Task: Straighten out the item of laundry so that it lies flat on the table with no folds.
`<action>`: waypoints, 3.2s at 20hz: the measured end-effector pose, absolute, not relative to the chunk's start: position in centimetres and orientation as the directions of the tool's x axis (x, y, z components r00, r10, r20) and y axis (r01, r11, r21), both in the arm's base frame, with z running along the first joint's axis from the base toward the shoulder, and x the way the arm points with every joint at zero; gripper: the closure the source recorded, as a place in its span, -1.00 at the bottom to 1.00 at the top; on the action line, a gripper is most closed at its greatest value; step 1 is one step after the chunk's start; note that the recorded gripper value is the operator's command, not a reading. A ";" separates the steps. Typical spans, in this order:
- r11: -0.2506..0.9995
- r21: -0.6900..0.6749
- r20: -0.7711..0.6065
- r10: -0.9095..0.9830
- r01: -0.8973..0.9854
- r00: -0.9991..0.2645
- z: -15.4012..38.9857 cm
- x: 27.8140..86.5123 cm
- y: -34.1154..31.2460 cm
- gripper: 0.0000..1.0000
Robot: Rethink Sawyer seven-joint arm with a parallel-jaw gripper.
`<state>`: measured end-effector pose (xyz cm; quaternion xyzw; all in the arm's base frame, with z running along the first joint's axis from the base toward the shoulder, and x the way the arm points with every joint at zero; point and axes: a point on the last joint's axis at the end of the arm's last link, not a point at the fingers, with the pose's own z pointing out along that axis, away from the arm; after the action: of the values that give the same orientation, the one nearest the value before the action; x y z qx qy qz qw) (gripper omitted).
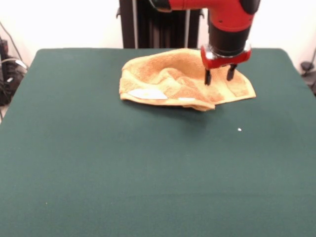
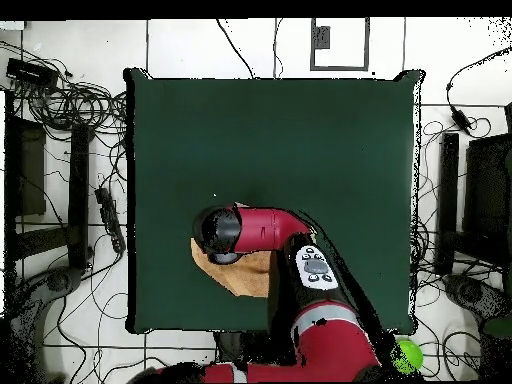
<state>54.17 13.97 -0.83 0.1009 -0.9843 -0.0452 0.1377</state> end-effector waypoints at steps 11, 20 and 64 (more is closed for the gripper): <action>0.977 0.118 0.270 -0.204 -0.178 -0.941 -3.8 54.0 13.8 -1.00; 0.976 0.065 0.239 -0.216 -0.207 -0.947 -4.4 53.1 14.6 -1.00; 0.996 0.019 0.235 -0.089 -0.087 -0.968 -4.4 48.7 17.7 -1.00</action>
<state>48.67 17.66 -4.43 0.0446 -0.9919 -0.0042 0.1186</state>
